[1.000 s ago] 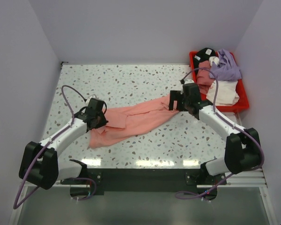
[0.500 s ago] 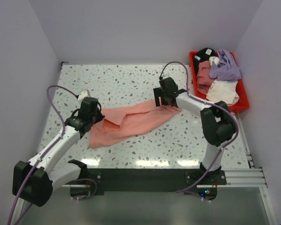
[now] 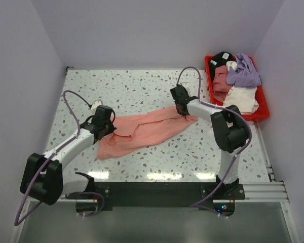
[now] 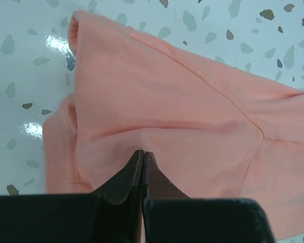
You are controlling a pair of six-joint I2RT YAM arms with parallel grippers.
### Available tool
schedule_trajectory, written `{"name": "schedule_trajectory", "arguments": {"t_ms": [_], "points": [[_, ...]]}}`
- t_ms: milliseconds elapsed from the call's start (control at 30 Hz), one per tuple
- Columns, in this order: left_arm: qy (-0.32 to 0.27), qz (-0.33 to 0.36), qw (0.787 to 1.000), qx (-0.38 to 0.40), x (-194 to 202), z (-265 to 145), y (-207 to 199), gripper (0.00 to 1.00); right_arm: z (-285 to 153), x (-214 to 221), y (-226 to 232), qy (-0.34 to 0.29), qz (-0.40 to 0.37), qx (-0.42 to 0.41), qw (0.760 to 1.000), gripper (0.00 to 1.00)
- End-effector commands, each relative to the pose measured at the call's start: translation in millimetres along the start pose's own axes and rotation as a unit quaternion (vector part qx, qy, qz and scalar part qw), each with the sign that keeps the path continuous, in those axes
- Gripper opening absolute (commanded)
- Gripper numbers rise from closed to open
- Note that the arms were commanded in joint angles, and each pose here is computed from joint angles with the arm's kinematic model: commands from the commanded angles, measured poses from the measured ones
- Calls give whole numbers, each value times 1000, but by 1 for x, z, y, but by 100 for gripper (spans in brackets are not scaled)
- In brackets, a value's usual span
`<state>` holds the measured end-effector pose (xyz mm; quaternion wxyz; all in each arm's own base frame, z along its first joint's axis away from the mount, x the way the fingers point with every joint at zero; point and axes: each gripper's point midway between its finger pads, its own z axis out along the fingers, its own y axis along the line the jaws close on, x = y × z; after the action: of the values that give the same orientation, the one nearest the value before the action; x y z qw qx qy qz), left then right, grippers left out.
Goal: Fold and stack the t-shirts
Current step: Flatten the tshirt out
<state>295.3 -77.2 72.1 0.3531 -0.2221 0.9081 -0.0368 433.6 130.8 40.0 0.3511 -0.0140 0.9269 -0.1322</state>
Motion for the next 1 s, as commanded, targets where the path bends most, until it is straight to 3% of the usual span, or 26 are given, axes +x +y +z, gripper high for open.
{"name": "schedule_trajectory", "arguments": {"t_ms": [0, 233, 333, 400, 433, 500, 533, 733, 967], "points": [[-54, 5, 997, 52, -44, 5, -39, 0, -8, -13, -9, -18, 23, 12, 1000, 12], [-36, 38, 997, 54, -55, 37, -67, 1, -10, 1, -4, -5, 22, -10, 1000, 6], [8, 57, 998, 34, -37, 53, -63, 14, -9, 2, -1, -1, 18, -17, 1000, 6], [21, 59, 998, 23, -27, 56, -56, 27, -9, 4, -1, 3, 16, -21, 1000, 5], [24, 58, 998, 20, -24, 55, -53, 41, -10, 4, 0, 3, 17, -22, 1000, 5], [19, 54, 998, 26, -24, 45, -49, 53, -11, 3, 1, 2, 15, -27, 1000, 5], [16, 50, 998, 28, -24, 40, -48, 64, -12, 4, 1, 3, 15, -28, 1000, 5], [-32, 14, 999, 41, -47, 3, -44, 83, -14, 2, 1, 1, 14, -32, 999, 5], [-25, -15, 999, -15, -37, -6, -15, 88, -16, 4, -2, 2, 7, -29, 1000, 4]]}}
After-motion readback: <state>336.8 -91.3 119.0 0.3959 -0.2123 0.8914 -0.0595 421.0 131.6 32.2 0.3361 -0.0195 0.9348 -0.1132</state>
